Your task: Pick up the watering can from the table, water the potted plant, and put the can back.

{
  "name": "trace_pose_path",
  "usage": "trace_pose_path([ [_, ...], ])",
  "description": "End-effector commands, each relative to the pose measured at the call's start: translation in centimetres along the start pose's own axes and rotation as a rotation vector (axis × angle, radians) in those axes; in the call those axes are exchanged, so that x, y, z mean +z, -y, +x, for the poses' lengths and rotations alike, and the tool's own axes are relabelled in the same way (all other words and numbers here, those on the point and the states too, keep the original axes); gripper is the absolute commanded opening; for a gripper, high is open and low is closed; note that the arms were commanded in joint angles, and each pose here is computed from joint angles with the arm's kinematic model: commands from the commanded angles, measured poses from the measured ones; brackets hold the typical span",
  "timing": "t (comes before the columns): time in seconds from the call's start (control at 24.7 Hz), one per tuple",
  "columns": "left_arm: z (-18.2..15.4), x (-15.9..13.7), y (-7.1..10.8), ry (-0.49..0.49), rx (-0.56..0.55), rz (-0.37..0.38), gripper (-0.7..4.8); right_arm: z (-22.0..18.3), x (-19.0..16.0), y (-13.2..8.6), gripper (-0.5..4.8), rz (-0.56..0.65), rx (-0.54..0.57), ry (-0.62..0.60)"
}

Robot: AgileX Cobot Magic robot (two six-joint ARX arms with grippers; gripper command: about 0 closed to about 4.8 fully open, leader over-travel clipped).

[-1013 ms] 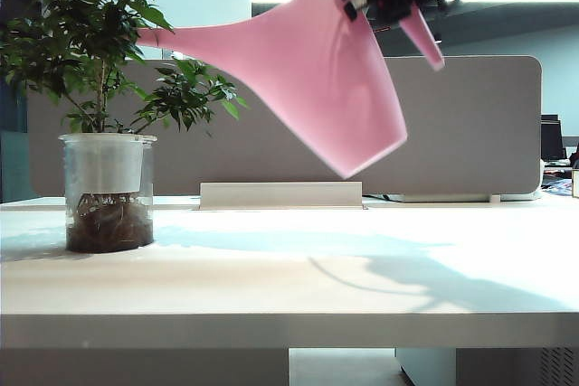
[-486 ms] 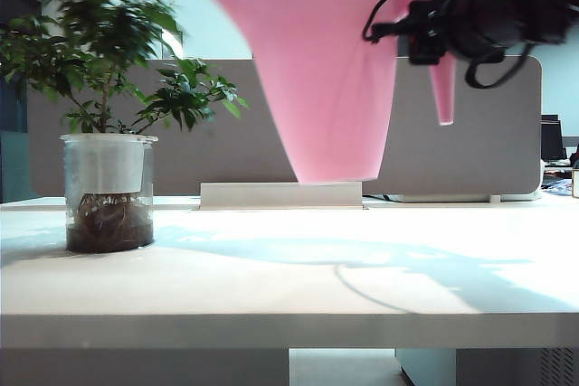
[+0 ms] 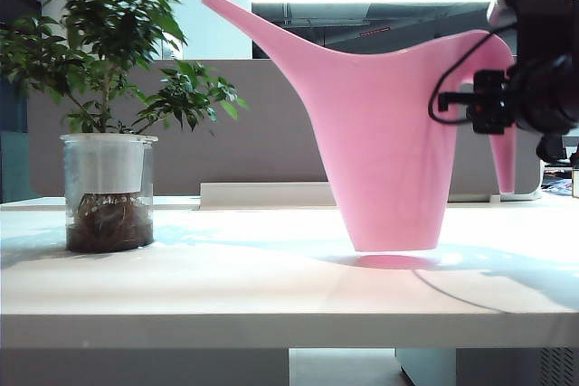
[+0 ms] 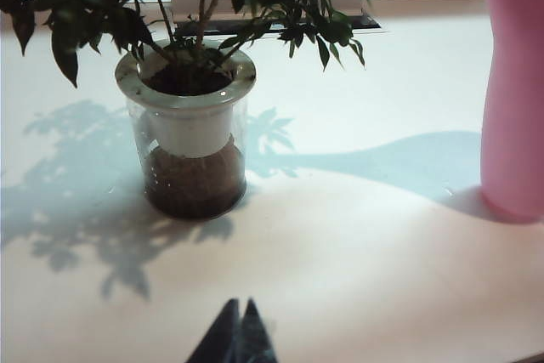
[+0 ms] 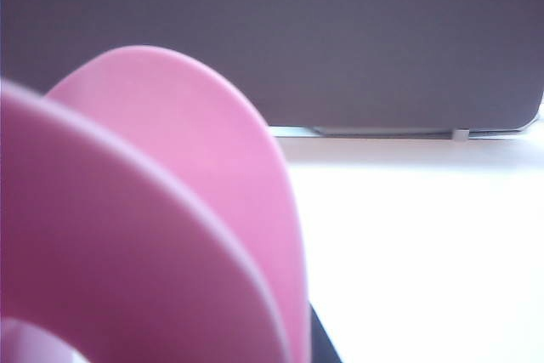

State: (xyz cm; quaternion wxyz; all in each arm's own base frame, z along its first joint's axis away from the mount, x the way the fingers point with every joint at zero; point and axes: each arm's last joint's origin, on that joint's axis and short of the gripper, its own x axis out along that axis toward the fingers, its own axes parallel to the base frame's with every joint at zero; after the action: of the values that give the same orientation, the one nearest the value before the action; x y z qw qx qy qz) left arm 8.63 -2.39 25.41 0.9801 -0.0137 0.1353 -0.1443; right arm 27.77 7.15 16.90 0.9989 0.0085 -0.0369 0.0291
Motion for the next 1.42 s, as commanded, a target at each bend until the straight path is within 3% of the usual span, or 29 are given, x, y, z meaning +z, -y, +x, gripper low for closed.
trace_pose_path([
  [0.04,0.0,0.0,0.0,0.005,-0.002,0.004,-0.05,0.6,-0.2,0.4,-0.06,0.046,0.02,0.087],
  [0.28,0.0,0.0,0.0,0.005,-0.001,0.004,-0.05,1.1,-3.0,0.3,-0.06,0.028,0.075,-0.009],
  [0.53,-0.1,0.0,0.0,0.01,-0.001,0.004,-0.05,1.1,-3.5,0.2,-0.06,0.026,0.118,-0.029],
  [0.57,-0.2,0.1,0.0,0.016,-0.001,0.004,-0.05,1.1,-3.5,0.2,0.0,0.025,0.118,-0.029],
  [0.65,-0.3,0.1,0.0,0.026,-0.001,0.004,-0.05,1.1,-3.5,0.2,0.61,0.025,0.122,-0.031],
  [0.77,-0.6,0.1,0.0,0.04,-0.002,0.005,-0.05,1.0,-3.6,0.2,0.69,0.024,0.14,-0.033],
  [0.93,-0.6,0.1,0.0,0.043,0.003,0.004,-0.05,1.0,-3.6,0.2,1.24,0.007,0.14,-0.032],
  [1.42,-0.8,0.1,-0.1,0.055,0.009,0.003,-0.05,0.9,-1.6,0.2,1.27,-0.08,0.136,0.039],
])
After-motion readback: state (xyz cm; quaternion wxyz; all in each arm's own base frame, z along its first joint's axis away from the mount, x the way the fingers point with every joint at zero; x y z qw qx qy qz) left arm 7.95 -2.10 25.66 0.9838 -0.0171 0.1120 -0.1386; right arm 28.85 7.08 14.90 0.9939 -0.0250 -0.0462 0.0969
